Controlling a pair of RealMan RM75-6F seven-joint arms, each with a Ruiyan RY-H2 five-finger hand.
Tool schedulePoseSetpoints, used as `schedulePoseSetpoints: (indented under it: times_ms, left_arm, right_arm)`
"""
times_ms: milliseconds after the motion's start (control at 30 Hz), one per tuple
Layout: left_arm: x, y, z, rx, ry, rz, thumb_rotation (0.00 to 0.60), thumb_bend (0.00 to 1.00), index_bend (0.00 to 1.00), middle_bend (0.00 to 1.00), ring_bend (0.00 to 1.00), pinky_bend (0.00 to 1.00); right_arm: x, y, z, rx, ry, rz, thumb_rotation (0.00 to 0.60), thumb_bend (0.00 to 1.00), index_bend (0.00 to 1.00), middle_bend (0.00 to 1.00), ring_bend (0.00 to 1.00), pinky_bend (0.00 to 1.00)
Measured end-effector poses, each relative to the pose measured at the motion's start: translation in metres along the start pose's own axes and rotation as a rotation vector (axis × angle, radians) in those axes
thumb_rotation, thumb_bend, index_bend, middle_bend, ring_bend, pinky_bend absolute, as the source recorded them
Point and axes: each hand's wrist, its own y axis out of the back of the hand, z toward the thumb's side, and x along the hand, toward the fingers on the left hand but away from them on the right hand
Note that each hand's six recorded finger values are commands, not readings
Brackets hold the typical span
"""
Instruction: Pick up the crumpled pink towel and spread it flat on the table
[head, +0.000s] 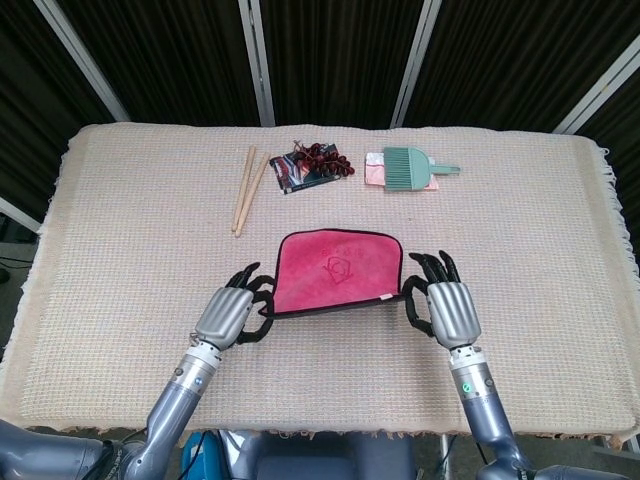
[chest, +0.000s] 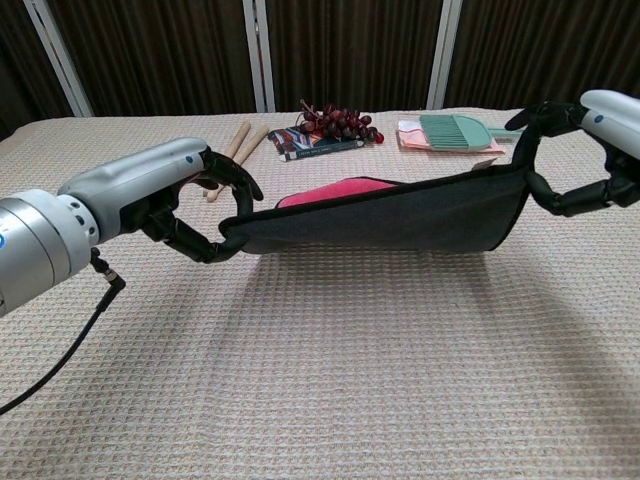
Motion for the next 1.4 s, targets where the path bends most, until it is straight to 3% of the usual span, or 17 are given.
schedulePoseSetpoints:
  times_ms: [533,1400]
  left_arm:
    - [-0.013,-0.006,-0.005,0.013,-0.015,-0.02,0.6,0.52,0.63,0.22,0.01,0.12]
    - [-0.022,-0.047,-0.001,0.055,-0.034,-0.104,0.6,0.5,0.63,0.22,0.01,0.12]
  right_arm:
    - [0.018,-0.017,-0.006,0.008,-0.014,0.037,0.6,0.56,0.54,0.18,0.14,0.02]
    - [0.04,-0.039,-0.019,-0.008,-0.023,0.094,0.6,0.56,0.54,0.18,0.14,0.02]
